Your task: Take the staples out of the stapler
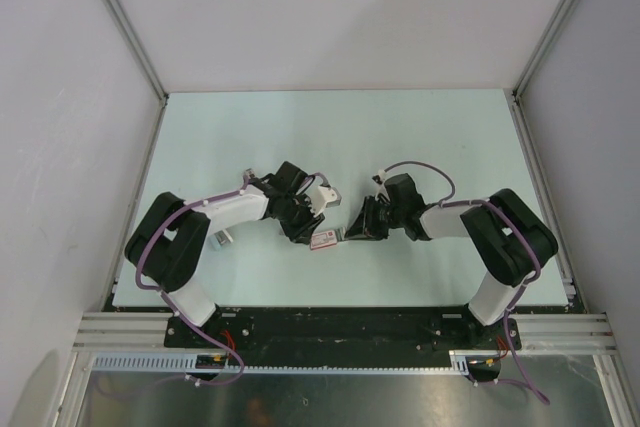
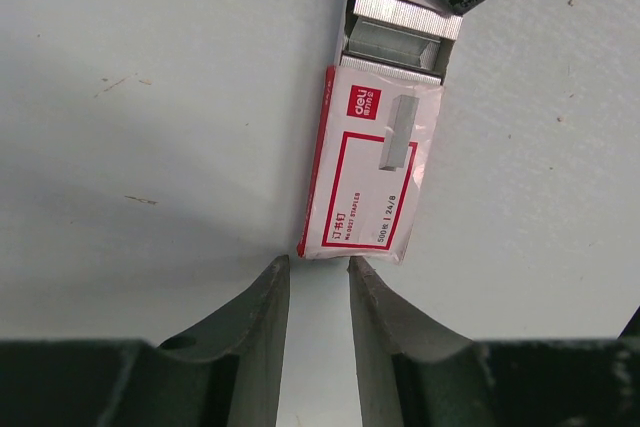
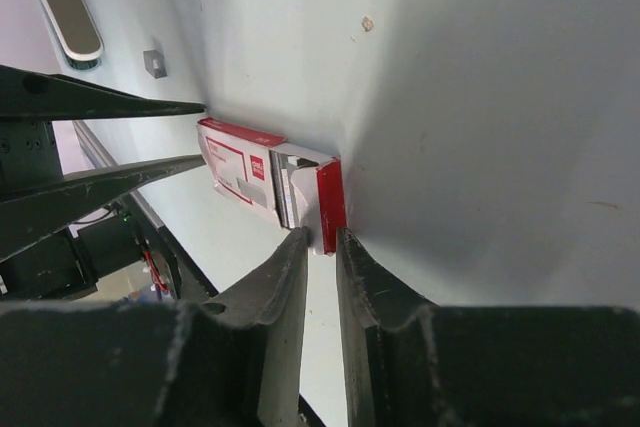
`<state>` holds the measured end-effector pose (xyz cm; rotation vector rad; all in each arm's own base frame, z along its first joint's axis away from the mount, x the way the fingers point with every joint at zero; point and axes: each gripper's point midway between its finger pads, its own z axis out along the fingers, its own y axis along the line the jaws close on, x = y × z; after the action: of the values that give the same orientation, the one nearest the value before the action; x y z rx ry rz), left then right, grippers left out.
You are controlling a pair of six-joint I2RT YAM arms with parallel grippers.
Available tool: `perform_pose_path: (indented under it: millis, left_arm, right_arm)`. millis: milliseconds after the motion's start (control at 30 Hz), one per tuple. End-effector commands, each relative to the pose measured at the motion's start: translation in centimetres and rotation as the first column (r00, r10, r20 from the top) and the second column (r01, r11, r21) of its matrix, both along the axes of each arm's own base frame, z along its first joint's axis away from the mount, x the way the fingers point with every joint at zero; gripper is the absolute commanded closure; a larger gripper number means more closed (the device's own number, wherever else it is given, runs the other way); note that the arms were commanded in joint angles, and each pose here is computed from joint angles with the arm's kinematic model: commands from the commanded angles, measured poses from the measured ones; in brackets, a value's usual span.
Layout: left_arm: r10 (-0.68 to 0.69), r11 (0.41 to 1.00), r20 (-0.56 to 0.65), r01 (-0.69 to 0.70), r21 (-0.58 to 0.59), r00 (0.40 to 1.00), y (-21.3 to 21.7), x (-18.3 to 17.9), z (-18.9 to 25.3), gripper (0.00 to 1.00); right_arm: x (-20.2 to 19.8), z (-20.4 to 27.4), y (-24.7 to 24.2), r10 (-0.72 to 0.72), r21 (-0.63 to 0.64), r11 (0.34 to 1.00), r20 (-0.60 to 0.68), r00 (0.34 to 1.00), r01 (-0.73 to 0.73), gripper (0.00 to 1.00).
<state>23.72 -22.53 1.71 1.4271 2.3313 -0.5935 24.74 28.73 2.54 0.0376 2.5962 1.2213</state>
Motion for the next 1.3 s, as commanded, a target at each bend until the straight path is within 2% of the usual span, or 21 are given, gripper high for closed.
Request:
perform_pose_path:
  millis: [0,433,900,967,1100,1267]
  left_arm:
    - [-0.003,1.0,0.016,0.003,-0.003,1.0,-0.1,0.3,0.7,0.64]
    - [-0.002,1.0,0.015,0.002,-0.008,1.0,-0.4,0.5,0.8,0.64]
    - [-0.001,1.0,0.021,0.001,-0.014,1.0,-0.7,0.9,1.0,0.64]
    - [0.008,1.0,0.034,-0.008,-0.004,0.999,-0.5,1.2,1.1,0.63]
    - [0.03,0.999,0.085,-0.032,0.013,0.996,-0.1,2.1,2.2,0.51]
    - [0.065,0.998,0.184,-0.064,-0.013,0.981,0.0,3.5,6.4,0.41]
  right_arm:
    - [0.3,0.4,0.6,0.005,0.033,0.999,0.016,1.0,-0.006,0.78]
    - [-1.2,-0.9,2.3,0.055,-0.027,0.998,0.022,0.998,-0.055,0.87]
    - [-2.5,-1.4,5.3,0.109,-0.077,0.991,0.016,0.994,-0.108,0.9]
    - [-2.4,-1.3,5.2,0.105,-0.085,0.991,0.016,0.994,-0.103,0.87]
    - [-2.0,-0.7,4.5,0.086,-0.105,0.991,0.03,0.996,-0.082,0.78]
    - [-1.6,0.8,4.1,0.075,-0.123,0.99,0.069,0.995,-0.066,0.63]
